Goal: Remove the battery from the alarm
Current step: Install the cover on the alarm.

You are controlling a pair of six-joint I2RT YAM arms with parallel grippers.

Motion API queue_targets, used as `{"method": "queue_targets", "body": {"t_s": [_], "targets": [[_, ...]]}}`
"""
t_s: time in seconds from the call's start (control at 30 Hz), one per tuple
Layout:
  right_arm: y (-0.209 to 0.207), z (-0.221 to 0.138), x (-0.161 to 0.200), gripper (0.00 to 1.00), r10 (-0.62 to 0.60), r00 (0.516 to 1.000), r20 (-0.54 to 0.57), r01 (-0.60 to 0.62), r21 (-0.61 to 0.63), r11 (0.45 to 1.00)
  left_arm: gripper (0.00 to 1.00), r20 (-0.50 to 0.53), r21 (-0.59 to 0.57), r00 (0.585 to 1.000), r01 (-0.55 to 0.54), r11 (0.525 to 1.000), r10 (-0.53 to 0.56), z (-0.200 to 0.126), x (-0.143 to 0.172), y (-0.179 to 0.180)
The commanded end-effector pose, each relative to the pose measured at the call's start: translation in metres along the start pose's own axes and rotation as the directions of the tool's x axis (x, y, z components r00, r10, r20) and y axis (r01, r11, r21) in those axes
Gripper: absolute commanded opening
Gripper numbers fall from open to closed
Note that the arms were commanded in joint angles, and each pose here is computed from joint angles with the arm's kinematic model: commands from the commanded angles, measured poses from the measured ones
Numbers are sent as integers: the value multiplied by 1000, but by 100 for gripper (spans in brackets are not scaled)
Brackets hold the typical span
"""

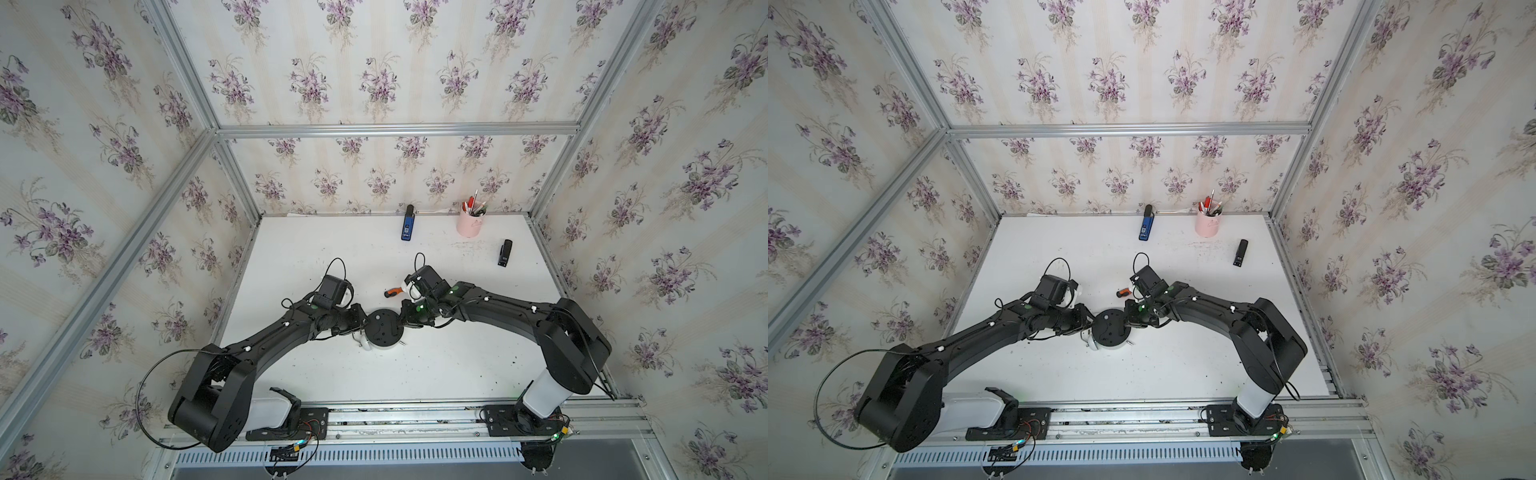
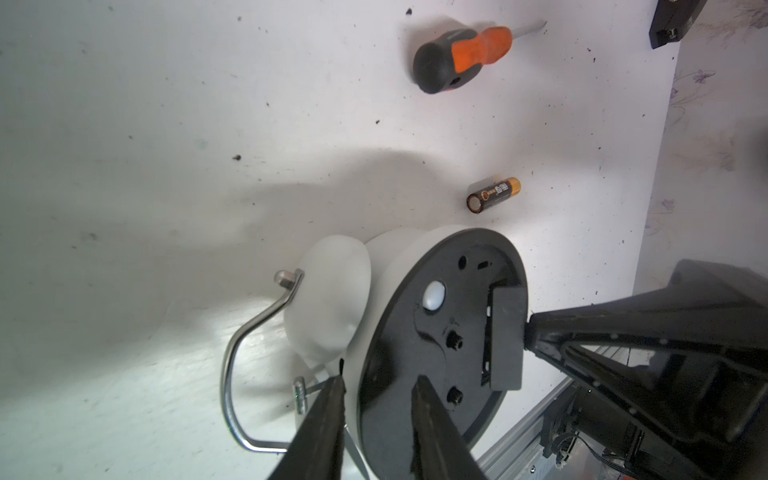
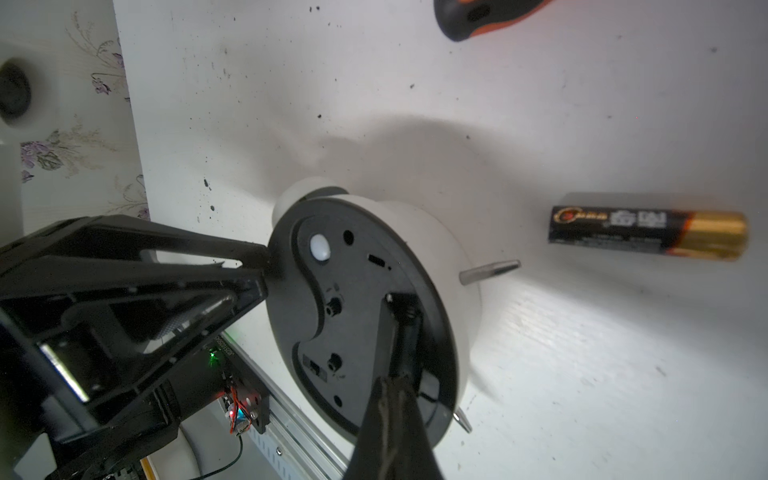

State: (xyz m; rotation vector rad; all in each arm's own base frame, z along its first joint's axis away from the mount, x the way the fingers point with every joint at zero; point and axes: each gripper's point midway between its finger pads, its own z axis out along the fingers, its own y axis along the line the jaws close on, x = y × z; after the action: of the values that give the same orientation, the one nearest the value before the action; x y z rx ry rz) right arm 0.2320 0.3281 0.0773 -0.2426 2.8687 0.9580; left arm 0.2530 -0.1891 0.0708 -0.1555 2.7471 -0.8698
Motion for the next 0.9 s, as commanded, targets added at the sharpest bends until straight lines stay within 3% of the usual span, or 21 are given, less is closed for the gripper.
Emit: {"method": "queue_targets", "body": {"t_s": [0.0, 0.7, 0.73, 0.87], "targets": [[0, 2, -4, 0, -3, 1000, 15, 3, -1, 1000, 32, 10, 9, 1000, -20, 1000, 20, 0, -3, -3], [-10, 9, -1, 0, 3, 1000, 17, -3, 10, 1000, 31, 5, 7, 1000, -24, 1000, 24, 1, -2, -1], [-10, 9, -1, 1, 2, 1000, 17, -2, 10, 1000, 31, 5, 7, 1000, -25, 1000, 25, 2, -2, -1], [-11, 8, -2, 21, 5, 1000, 20, -6, 17, 1000, 31, 4, 8, 1000, -24, 1000, 24, 1, -2, -2]]}}
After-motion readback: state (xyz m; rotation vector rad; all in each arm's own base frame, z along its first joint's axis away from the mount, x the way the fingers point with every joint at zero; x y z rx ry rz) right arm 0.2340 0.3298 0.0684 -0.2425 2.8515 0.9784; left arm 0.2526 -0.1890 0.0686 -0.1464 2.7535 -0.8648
